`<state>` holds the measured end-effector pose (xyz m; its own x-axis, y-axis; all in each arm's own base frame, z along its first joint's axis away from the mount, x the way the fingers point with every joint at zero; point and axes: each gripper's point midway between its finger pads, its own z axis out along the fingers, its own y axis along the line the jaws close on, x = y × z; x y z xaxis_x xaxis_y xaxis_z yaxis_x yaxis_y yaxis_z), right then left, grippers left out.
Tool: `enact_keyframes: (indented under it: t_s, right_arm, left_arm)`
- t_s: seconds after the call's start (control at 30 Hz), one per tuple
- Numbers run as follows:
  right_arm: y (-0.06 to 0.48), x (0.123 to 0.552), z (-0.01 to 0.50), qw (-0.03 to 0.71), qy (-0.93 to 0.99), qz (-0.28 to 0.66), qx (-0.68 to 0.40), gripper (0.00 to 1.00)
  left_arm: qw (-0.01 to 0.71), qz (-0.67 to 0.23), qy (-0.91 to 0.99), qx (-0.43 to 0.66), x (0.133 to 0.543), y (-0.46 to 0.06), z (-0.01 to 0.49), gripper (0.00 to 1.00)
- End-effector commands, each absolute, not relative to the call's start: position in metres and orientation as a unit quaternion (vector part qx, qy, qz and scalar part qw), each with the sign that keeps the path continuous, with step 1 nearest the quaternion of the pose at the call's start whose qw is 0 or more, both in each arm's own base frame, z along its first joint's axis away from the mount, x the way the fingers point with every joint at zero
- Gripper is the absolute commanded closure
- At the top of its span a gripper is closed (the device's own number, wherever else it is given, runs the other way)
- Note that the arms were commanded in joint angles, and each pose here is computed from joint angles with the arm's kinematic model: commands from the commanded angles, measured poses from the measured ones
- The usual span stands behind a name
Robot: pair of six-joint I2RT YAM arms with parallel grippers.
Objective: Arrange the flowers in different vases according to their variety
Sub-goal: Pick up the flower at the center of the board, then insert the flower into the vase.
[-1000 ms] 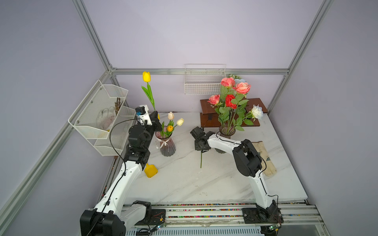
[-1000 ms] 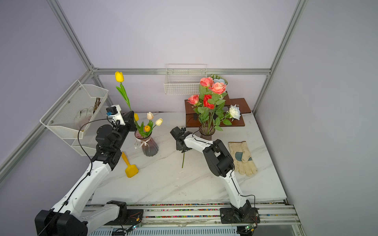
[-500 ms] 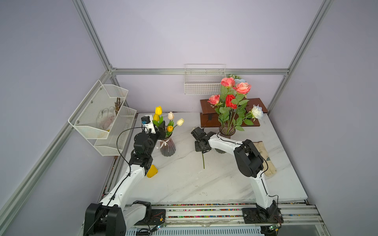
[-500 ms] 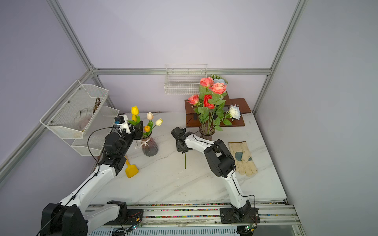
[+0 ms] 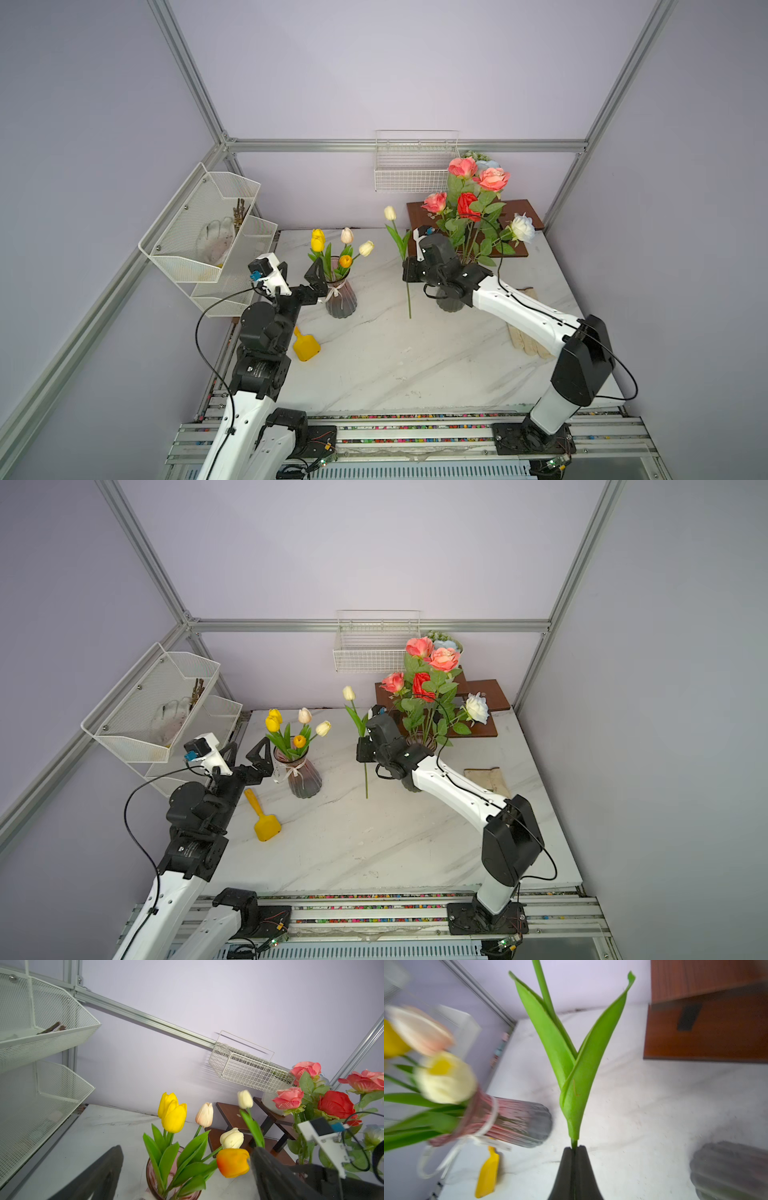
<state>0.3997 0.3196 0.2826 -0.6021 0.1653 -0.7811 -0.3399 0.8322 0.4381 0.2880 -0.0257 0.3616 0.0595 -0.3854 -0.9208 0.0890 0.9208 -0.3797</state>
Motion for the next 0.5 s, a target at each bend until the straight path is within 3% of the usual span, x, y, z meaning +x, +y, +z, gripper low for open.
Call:
enact_keyframes:
  t_s: [0.0, 0.2, 0.47]
  right_arm:
    - [0.337, 0.390, 0.353, 0.510, 0.772, 0.372, -0.075, 1.00]
    - [0.362, 0.364, 0.449, 0.582, 0.654, 0.473, -0.097, 1.00]
    - [0.421, 0.368, 0.503, 0.641, 0.568, 0.498, -0.135, 1.00]
  left_arm:
    - [0.679, -0.166, 0.688, -0.195, 0.272, -0.007, 0.323, 0.00]
    - [0.625, -0.161, 0.717, -0.266, 0.252, 0.006, 0.254, 0.00]
    - [0.559, -0.198, 0.748, -0.299, 0.240, -0.003, 0.178, 0.00]
